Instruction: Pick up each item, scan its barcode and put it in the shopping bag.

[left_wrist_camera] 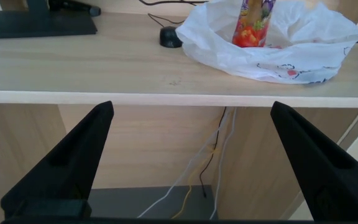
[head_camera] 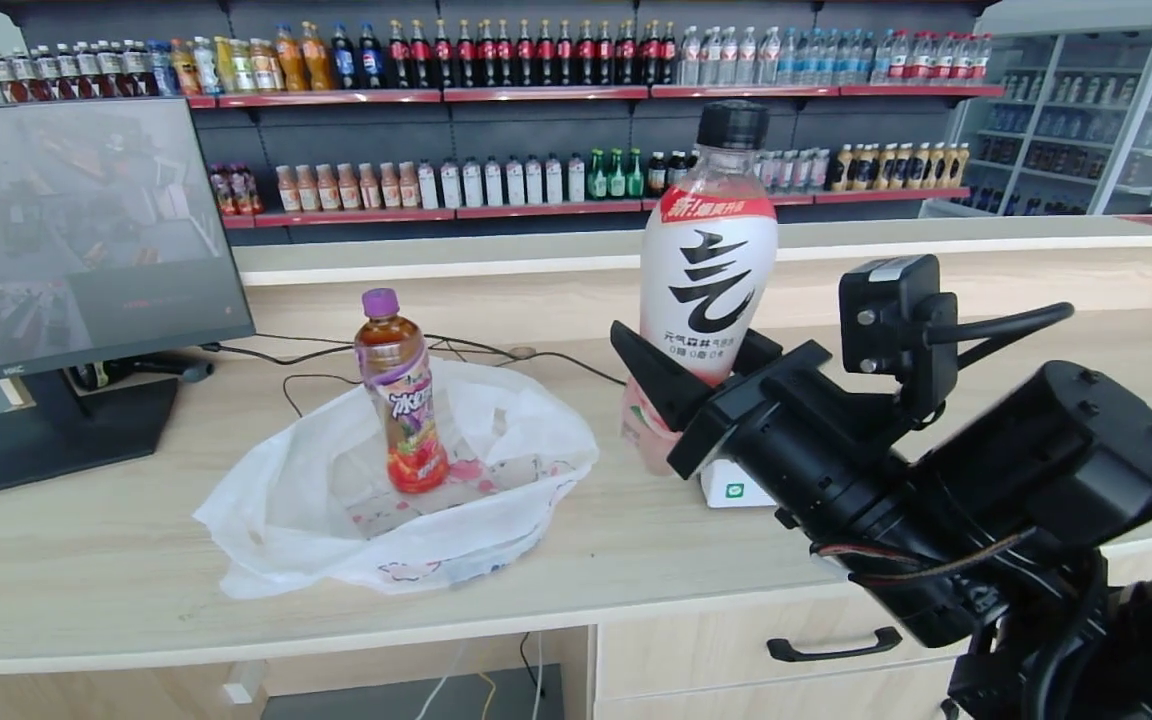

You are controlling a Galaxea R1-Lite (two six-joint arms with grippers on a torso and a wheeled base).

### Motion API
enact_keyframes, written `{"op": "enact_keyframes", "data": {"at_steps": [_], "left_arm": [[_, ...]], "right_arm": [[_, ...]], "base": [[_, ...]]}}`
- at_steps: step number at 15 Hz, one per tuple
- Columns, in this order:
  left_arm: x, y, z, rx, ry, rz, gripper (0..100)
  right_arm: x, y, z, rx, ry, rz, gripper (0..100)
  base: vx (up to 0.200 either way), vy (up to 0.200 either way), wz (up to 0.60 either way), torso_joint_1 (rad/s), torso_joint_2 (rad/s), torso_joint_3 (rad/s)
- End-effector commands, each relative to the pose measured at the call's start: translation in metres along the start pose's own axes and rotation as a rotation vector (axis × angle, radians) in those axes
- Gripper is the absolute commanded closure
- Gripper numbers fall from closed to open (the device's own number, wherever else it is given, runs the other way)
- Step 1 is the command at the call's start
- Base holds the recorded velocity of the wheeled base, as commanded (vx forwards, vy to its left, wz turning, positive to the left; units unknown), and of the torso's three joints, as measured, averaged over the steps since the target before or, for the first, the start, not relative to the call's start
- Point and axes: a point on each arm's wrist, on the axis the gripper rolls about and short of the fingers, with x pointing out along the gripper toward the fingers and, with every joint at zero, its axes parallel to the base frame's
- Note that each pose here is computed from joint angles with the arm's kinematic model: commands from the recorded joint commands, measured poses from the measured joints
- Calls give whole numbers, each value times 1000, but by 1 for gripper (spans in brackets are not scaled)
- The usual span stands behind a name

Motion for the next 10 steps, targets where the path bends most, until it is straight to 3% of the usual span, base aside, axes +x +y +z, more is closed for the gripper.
{"op": "enact_keyframes", "data": {"at_steps": [1, 8, 10], "left_arm": [[0, 0, 0, 0, -1, 1, 0], [0, 0, 0, 1, -1, -1, 0], [0, 0, 0, 3, -1, -1, 0]], "right_arm": [[0, 0, -1, 0, 1, 1, 100], [5, 1, -5, 0, 1, 1, 100], [7, 2, -16, -2, 30, 5, 100]], "base": [[0, 200, 0, 7, 7, 2], [0, 200, 0, -2, 0, 0], [0, 0, 0, 0, 0, 0]]}}
